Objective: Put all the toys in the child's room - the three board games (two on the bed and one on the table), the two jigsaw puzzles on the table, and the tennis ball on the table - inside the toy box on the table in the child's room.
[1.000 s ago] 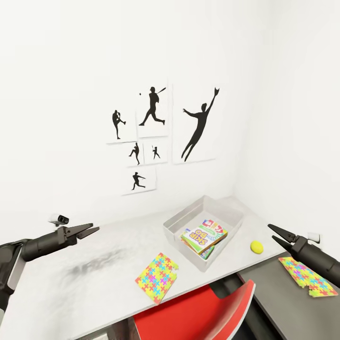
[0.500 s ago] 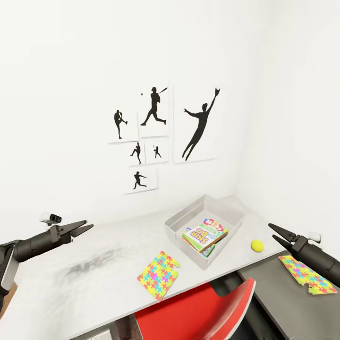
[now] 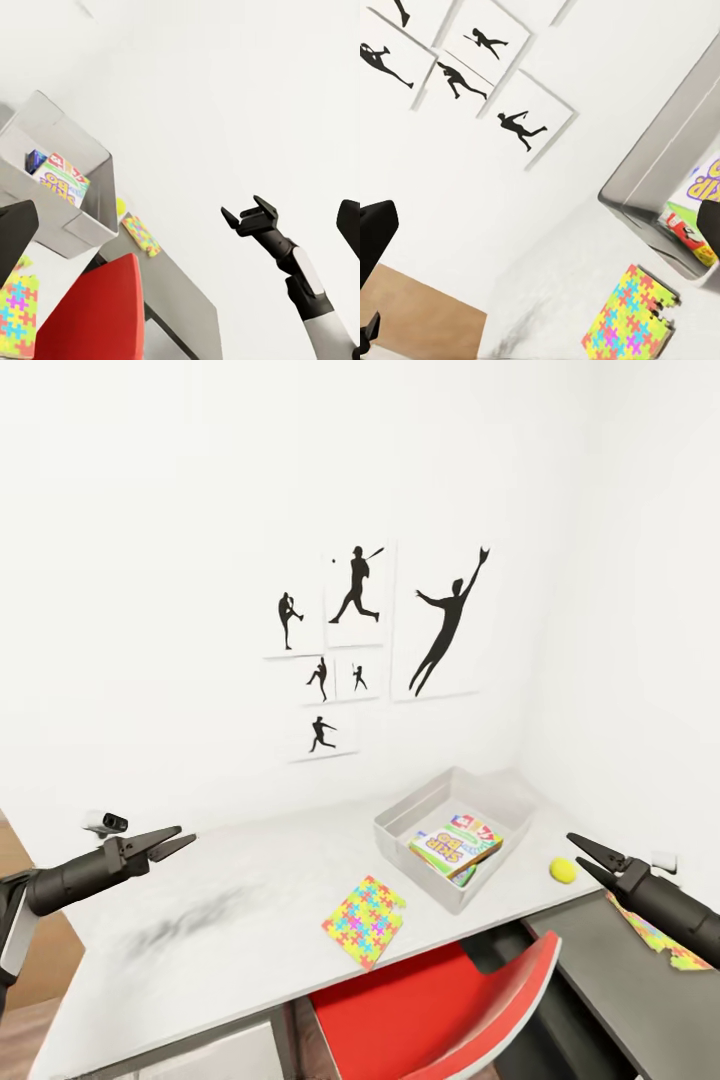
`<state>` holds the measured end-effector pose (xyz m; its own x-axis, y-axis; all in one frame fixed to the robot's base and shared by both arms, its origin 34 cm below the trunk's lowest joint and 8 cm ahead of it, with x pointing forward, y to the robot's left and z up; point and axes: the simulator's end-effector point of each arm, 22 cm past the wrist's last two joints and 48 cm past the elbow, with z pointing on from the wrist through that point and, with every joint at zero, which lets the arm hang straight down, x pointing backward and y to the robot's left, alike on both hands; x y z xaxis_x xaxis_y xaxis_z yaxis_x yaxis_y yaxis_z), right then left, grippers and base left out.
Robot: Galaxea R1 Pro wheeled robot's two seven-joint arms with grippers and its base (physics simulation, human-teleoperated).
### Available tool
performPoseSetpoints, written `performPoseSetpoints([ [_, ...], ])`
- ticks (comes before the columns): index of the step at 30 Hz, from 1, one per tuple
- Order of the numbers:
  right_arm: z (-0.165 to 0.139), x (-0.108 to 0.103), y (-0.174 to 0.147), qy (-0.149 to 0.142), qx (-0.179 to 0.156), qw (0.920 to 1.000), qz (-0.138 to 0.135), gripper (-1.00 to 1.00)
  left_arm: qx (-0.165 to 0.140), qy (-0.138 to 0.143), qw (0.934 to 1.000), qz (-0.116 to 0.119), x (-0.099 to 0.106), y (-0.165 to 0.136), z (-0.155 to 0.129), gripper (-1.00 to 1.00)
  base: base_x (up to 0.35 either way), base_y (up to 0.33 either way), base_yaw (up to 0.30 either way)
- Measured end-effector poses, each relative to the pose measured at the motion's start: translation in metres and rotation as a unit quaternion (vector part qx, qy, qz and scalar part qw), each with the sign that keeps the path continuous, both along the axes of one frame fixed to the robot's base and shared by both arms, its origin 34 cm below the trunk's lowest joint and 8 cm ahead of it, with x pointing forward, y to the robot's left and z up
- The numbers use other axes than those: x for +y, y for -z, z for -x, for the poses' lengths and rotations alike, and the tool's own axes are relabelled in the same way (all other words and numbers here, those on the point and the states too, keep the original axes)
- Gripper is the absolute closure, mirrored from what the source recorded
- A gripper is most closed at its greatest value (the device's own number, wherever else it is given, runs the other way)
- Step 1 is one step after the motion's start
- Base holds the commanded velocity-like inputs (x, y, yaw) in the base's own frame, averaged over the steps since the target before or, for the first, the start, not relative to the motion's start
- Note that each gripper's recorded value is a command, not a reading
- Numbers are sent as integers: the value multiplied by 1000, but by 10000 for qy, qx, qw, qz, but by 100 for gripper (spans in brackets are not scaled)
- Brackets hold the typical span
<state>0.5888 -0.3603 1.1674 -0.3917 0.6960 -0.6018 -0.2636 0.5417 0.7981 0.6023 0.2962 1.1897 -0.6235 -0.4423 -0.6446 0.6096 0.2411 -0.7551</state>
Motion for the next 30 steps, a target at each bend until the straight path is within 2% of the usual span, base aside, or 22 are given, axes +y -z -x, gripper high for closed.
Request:
performPoseSetpoints([
  [10,0,1,1,3,21,10000,12,-100,-2,1,10000,5,0,0,0,-100,-2,2,244],
  [15,-1,-1,2,45,10,10000,19,-100,-1,0,10000,0,0,0,0,-100,-30,44,36],
  [20,-5,-9,4,234,-72,9994,236,-100,-2,0,10000,0,0,0,0,-100,-51,116,5],
  [30,-6,-11,5,279,-81,9990,329,-100,2,-7,10000,5,1,0,0,-100,-87,124,0],
])
